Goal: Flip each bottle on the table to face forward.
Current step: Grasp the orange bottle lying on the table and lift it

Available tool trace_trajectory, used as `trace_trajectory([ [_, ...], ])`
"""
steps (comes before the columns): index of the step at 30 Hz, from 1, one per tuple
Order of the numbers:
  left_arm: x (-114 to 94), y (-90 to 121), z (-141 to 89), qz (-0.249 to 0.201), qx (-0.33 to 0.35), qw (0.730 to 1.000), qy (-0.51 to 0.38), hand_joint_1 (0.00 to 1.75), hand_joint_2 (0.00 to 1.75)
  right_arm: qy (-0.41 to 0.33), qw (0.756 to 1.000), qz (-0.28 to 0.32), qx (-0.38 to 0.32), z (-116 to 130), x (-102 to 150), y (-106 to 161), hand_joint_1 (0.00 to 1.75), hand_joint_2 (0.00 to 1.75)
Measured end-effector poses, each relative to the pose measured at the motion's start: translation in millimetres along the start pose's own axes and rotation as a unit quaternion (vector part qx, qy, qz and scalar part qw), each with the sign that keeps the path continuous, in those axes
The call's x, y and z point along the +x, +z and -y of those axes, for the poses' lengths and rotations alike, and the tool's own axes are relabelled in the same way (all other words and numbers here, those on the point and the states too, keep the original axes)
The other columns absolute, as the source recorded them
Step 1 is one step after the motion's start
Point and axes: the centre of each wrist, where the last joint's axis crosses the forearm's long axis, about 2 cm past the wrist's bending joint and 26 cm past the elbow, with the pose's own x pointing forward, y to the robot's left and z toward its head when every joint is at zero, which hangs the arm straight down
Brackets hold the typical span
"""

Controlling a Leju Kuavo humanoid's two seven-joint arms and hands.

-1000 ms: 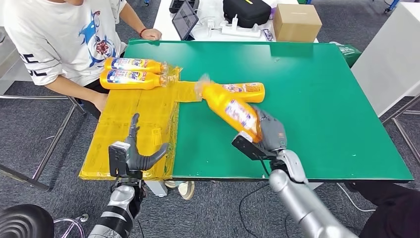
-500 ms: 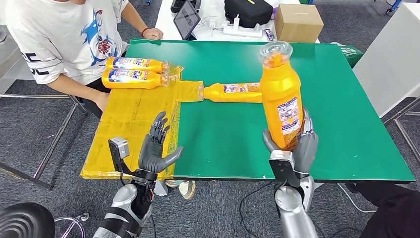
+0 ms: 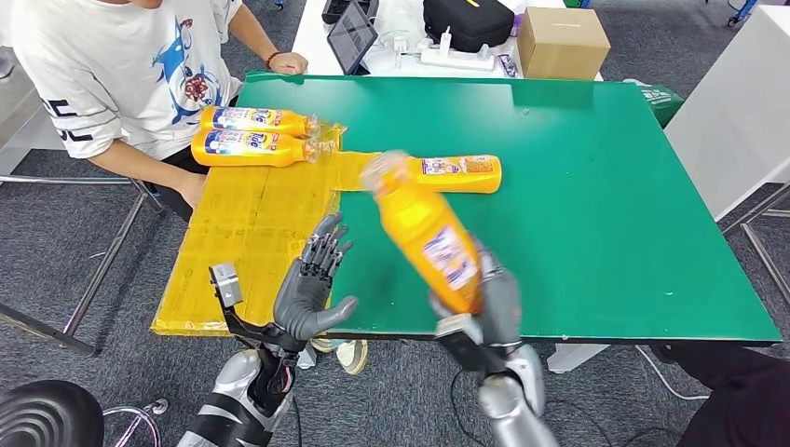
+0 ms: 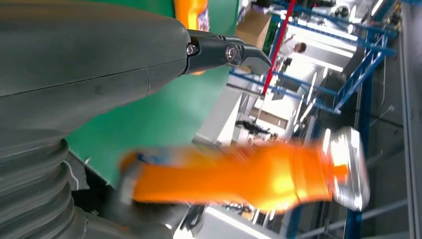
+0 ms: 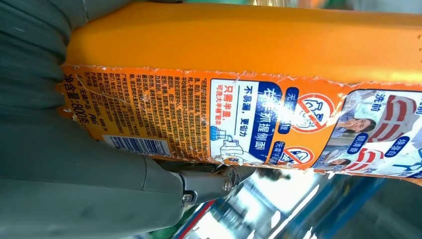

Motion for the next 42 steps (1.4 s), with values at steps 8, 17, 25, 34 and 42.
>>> trace_trajectory([
  [8,-9,3,3,-0.028,-0.016,0.999,0.024,0.00,1.75,-0.029,0.996,0.024,0.081,-42,23,12,1.75,1.75],
  [17,-19,6,-1,-0.055,-0.005,0.998,0.035,0.00,1.75,-0.049,0.988,0.042,0.143,-76,43,24,1.75,1.75],
  [25,-21,13,-6,-0.052,0.009,0.996,0.073,0.00,1.75,-0.062,0.977,0.039,0.200,-87,40,22,1.75,1.75],
  [34,-22,23,-11,-0.054,0.017,0.995,0.086,0.71,1.75,-0.064,0.971,0.036,0.229,-90,37,23,1.75,1.75],
  [42,-21,26,-11,-0.046,0.003,0.996,0.080,1.75,1.75,-0.062,0.969,0.026,0.240,-91,35,24,1.75,1.75],
])
